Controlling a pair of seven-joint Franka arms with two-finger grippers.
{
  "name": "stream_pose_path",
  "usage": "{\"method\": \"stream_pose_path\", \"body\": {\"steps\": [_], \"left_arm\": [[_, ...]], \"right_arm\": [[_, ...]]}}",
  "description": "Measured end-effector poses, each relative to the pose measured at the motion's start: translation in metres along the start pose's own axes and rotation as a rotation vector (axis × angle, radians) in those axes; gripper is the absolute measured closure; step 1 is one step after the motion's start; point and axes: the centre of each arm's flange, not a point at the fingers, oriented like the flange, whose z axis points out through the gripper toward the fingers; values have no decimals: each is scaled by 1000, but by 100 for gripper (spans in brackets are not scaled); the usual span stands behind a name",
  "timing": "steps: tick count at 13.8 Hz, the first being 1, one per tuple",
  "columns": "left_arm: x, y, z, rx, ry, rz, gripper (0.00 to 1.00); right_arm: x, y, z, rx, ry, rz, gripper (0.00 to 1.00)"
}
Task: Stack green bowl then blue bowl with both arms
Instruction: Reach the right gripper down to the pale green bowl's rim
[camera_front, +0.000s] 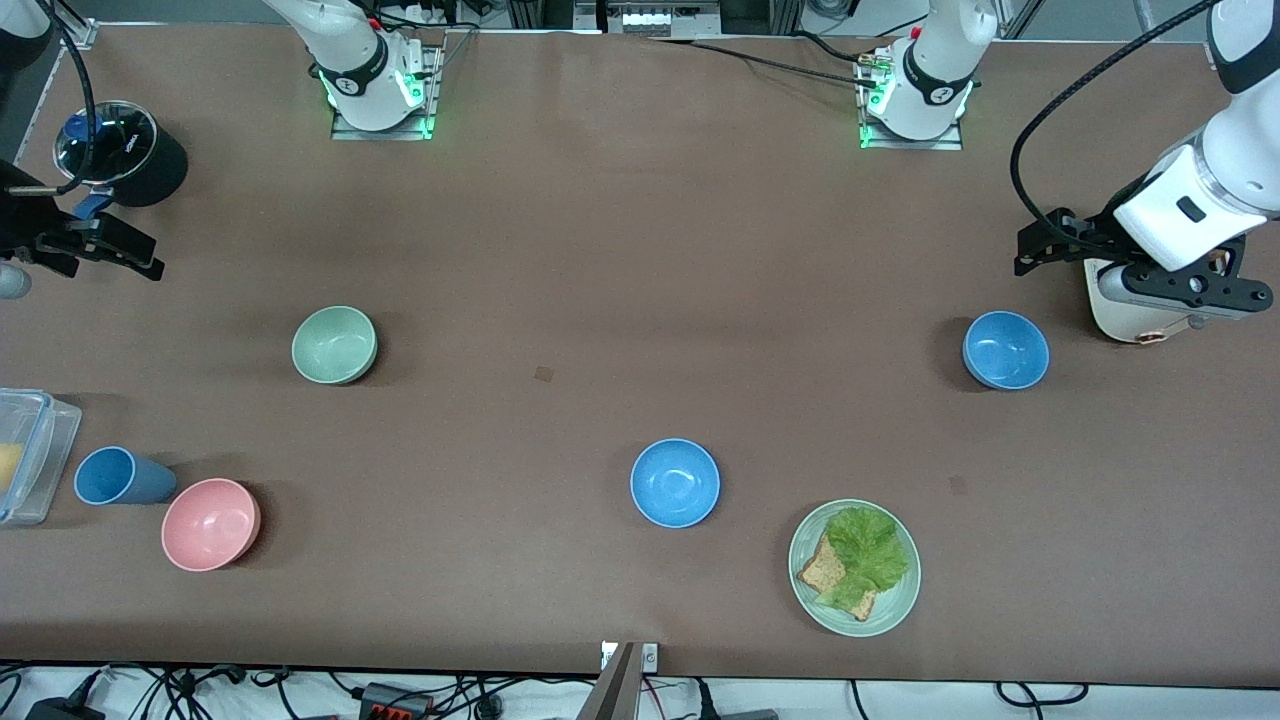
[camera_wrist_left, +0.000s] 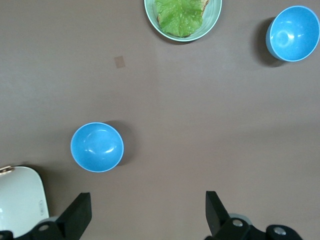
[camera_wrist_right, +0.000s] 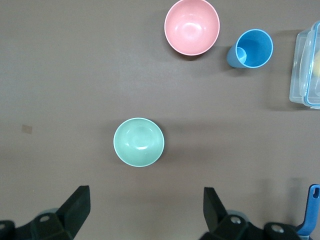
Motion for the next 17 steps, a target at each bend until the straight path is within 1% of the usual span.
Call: {"method": "stream_pose_path", "body": {"steps": [4, 6, 7, 9, 10, 11, 12, 14, 15, 17], "left_arm": [[5, -11, 3, -4, -3, -20, 0], [4, -26, 2, -6, -2, -48, 0], [4, -35, 4, -8, -10, -62, 0], [3, -42, 12, -13, -52, -75, 0], [2, -42, 15, -14, -69, -74, 0], [1, -41, 17, -17, -85, -73, 0], [-1, -39, 17, -31, -101, -71, 0], [-2, -34, 14, -68, -107, -70, 0], [-3, -33, 12, -73, -110, -69, 0], [-7, -30, 12, -76, -142, -64, 0]], "right_arm": [[0, 0, 1, 0, -2, 0, 0], [0, -1, 1, 0, -3, -1, 0], [0, -2, 2, 0, -5, -4, 0], [1, -3, 10, 0, -20, -6, 0], [3, -3, 19, 0, -38, -5, 0], [8, -1, 36, 0, -67, -2, 0], [15, 0, 57, -1, -100, 0, 0], [31, 2, 102, -3, -161, 4, 0], [37, 2, 125, -4, -193, 4, 0], [47, 1, 170, -6, -255, 3, 0]]}}
